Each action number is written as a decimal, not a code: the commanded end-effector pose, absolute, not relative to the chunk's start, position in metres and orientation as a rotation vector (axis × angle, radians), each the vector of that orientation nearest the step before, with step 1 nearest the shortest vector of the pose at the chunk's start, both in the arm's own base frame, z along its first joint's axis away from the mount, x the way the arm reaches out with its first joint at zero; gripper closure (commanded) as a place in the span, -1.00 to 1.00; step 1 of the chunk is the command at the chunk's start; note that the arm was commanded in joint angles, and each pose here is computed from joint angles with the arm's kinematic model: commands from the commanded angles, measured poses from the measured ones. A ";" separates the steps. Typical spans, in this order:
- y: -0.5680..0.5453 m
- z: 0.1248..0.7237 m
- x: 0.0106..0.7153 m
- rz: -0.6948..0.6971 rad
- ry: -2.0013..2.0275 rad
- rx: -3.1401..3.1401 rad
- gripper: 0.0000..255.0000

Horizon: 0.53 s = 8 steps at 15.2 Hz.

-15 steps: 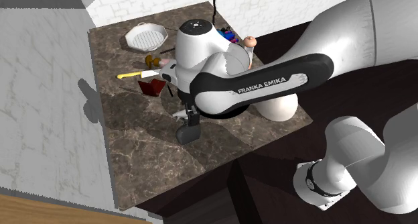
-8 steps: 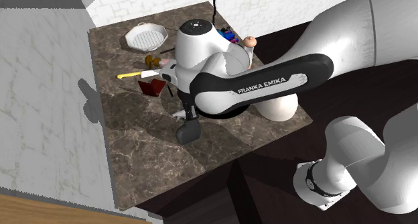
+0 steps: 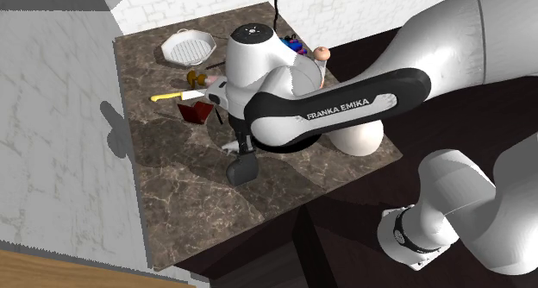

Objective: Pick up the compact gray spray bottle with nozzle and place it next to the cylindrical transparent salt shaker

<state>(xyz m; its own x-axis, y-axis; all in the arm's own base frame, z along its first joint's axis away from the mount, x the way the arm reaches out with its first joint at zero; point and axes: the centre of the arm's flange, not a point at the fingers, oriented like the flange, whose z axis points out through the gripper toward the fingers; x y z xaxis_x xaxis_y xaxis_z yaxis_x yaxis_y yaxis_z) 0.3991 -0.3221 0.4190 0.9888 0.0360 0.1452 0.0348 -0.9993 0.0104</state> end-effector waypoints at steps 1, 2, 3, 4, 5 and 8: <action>-0.322 0.427 0.399 0.228 0.056 3.125 1.00; -0.322 0.432 0.399 0.228 0.056 3.125 1.00; -0.322 0.438 0.399 0.228 0.056 3.125 1.00; -0.322 0.443 0.399 0.228 0.056 3.125 1.00; -0.322 0.448 0.399 0.228 0.056 3.125 1.00; -0.322 0.464 0.399 0.228 0.056 3.125 1.00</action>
